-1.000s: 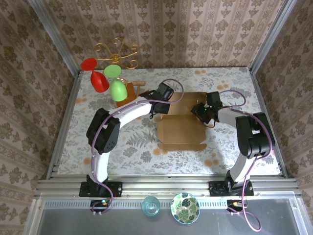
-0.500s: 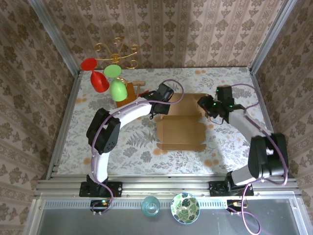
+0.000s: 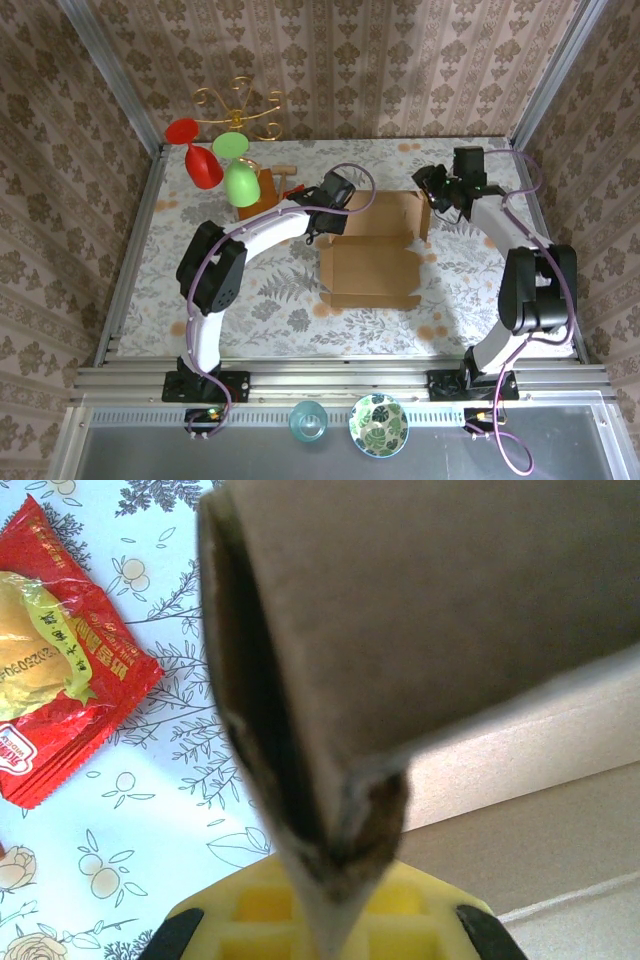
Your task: Fold the paper box
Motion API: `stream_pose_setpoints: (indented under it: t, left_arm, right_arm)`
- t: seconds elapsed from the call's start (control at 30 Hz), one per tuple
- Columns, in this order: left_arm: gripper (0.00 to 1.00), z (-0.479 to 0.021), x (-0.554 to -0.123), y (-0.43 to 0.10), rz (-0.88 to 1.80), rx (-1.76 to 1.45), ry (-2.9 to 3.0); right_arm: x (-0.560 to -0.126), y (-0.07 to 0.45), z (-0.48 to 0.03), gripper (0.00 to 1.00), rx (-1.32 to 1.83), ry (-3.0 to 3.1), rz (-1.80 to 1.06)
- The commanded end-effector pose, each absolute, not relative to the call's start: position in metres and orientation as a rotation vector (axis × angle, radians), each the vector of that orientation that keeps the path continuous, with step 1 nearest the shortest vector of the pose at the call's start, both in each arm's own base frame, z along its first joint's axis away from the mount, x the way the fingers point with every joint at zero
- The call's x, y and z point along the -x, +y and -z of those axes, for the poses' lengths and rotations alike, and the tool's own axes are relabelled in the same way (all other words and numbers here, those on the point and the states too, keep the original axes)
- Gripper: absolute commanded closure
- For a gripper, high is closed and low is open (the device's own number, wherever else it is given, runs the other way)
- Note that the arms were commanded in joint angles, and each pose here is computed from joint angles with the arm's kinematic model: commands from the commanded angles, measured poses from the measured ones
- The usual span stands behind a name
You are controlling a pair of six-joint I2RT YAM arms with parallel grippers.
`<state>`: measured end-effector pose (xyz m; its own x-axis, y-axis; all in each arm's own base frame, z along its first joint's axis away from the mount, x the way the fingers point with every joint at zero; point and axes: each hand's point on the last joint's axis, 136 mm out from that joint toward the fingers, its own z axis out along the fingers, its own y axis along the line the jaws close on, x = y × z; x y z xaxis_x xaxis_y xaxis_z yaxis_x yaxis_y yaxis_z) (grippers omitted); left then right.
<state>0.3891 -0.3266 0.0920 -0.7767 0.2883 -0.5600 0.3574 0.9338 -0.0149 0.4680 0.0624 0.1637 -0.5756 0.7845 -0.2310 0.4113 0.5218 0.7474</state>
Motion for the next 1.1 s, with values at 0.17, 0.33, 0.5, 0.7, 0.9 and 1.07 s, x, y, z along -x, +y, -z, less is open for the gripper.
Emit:
stream_pose_setpoints:
  t: [0.17, 0.33, 0.5, 0.7, 0.9, 1.07]
  left_arm:
    - [1.0, -0.1, -0.388, -0.32, 0.129, -0.465, 2.497]
    - [1.0, -0.1, -0.388, -0.321, 0.132, -0.471, 2.498]
    - [1.0, -0.101, -0.389, -0.322, 0.133, -0.476, 2.495]
    - [1.0, -0.101, -0.389, -0.318, 0.162, -0.497, 2.491]
    - [1.0, -0.106, -0.389, -0.318, 0.266, -0.527, 2.503]
    - [1.0, -0.105, -0.387, -0.318, 0.279, -0.543, 2.499]
  right_arm:
    - [-0.454, 0.093, -0.148, 0.56, -0.978, 2.295, -0.933]
    - [-0.446, 0.092, -0.149, 0.56, -0.963, 2.312, -0.895]
    - [-0.445, 0.1, -0.149, 0.56, -0.952, 2.318, -0.939]
    - [-0.436, 0.072, -0.186, 0.53, -0.858, 2.252, -0.867]
    - [-0.404, 0.005, -0.217, 0.55, -0.83, 2.071, -0.753]
    - [-0.388, -0.032, -0.146, 0.75, -0.977, 2.081, -0.75]
